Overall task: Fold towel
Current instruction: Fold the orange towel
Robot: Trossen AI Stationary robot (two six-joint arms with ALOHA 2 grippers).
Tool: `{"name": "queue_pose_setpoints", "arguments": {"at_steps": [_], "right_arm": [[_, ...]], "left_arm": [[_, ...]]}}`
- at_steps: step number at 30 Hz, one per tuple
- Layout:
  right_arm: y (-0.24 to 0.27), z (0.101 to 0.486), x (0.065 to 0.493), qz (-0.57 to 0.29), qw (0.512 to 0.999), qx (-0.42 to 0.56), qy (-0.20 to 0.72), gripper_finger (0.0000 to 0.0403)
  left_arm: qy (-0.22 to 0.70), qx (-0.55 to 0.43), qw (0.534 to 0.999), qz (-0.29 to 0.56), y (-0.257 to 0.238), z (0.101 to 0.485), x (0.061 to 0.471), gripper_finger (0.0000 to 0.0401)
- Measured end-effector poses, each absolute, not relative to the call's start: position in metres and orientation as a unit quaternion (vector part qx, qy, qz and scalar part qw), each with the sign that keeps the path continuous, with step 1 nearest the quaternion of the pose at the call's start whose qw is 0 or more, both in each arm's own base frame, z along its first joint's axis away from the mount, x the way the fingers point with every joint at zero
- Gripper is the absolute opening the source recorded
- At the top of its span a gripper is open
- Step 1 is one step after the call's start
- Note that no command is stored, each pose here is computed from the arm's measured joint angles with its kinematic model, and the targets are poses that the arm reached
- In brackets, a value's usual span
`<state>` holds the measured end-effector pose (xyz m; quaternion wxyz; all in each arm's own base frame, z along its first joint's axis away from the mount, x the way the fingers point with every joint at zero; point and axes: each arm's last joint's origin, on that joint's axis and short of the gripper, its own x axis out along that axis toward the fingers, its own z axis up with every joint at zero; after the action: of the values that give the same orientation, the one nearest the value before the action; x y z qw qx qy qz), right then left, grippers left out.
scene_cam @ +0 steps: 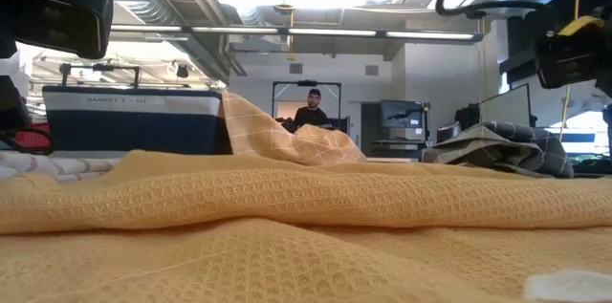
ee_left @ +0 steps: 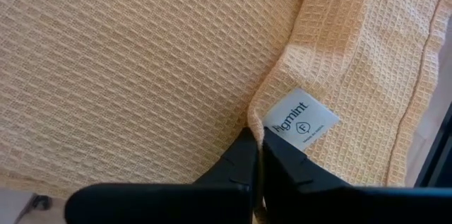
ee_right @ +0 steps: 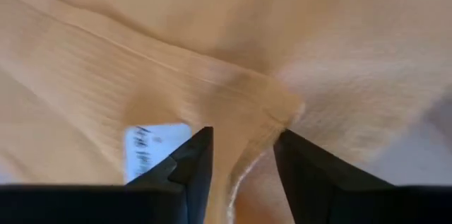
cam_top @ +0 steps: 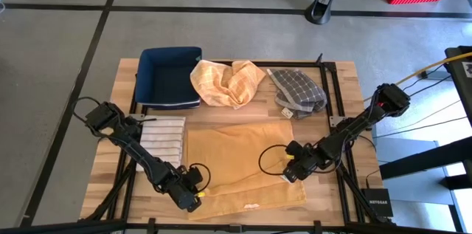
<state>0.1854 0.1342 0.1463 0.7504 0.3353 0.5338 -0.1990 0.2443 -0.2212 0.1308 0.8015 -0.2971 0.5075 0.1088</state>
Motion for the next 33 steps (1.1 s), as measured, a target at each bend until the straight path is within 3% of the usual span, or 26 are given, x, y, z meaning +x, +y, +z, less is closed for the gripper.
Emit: {"name": "queue_pose_setpoints", "arguments": {"at_steps": [12, 18, 26, 33], "right_arm": [[0.136, 0.146, 0.187, -0.185, 0.751, 0.329, 0.543, 0.0054], [0.135, 0.148, 0.189, -0.168, 0.791, 0.276, 0.520, 0.0009], [0.160, 0.169, 0.176, -0.138, 0.834, 0.176, 0.505, 0.0005], [0.194, 0.214, 0.156, -0.125, 0.864, 0.125, 0.472, 0.0004]], "left_arm": [[0.507, -0.296, 0.802, 0.109, -0.221, 0.130, 0.244, 0.0008], [0.507, -0.286, 0.806, 0.104, -0.221, 0.130, 0.244, 0.0003], [0.492, -0.265, 0.823, 0.105, -0.222, 0.134, 0.244, 0.0002], [0.465, -0.262, 0.843, 0.065, -0.232, 0.170, 0.257, 0.0001]]}}
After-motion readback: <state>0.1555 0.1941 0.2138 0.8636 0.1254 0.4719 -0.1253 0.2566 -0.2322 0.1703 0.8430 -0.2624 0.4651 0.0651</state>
